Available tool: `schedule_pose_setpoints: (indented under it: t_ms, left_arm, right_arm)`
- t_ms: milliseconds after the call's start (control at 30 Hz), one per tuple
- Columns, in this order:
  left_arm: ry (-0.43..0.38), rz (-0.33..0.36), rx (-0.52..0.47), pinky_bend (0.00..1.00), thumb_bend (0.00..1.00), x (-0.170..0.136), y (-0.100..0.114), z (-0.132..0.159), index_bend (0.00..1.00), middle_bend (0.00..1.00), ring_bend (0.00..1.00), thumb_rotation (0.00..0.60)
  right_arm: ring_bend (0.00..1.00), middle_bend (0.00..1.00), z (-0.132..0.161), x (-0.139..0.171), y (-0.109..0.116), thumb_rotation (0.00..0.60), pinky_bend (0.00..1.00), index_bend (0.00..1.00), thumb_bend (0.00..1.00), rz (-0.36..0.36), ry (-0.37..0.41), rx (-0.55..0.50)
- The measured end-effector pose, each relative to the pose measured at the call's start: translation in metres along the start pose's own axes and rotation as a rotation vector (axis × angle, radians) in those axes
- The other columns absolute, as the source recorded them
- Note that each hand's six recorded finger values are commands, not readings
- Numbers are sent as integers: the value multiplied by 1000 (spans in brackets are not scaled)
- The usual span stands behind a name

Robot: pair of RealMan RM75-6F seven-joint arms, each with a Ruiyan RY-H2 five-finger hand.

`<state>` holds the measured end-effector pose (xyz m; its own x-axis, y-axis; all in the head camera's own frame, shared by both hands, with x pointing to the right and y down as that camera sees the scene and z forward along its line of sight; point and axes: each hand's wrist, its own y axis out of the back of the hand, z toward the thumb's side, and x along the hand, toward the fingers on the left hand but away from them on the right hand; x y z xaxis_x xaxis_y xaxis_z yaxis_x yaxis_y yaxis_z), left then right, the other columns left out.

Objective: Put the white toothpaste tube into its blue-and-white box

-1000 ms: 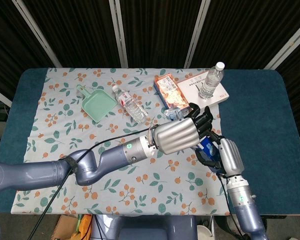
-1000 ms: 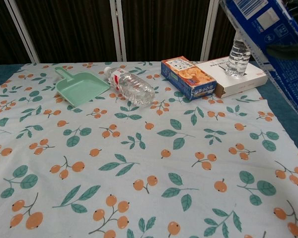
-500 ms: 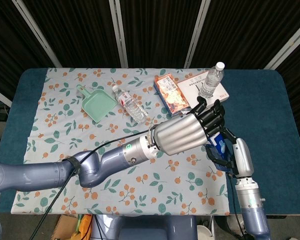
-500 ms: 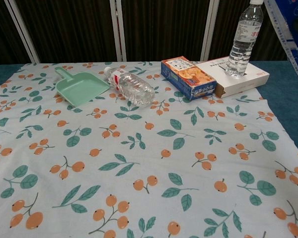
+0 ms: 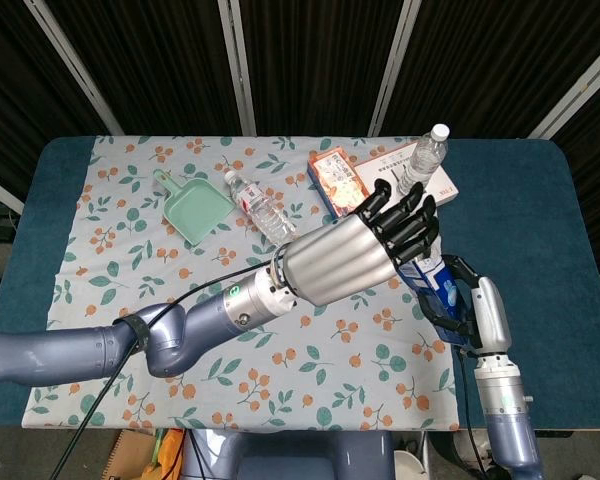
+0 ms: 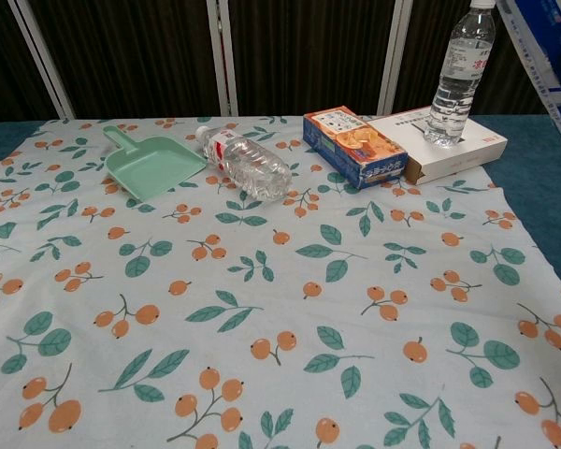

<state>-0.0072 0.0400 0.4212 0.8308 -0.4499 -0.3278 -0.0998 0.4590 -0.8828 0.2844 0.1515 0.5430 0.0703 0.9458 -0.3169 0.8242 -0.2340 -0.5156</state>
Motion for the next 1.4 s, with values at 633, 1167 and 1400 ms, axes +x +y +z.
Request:
schedule_pose_setpoints:
  t_ms: [633,1167,1400]
  left_arm:
    - [366,-242,-86,368,119,-221,-1,-91,232,223,212,600]
    - [569,-522,-203,328,117,-405,-4,-74,230,217,208,600]
    - [621,-580,-241,291,115,-443,-6,-65,221,193,189,600]
  right_arm:
    - [465,496,27,-4,48,600,379,406,355,-228,148,-246]
    - [464,496,-46,12,3,600,379,405,355,2,-44,222]
    - [464,496,-84,26,-33,600,379,405,355,134,-119,462]
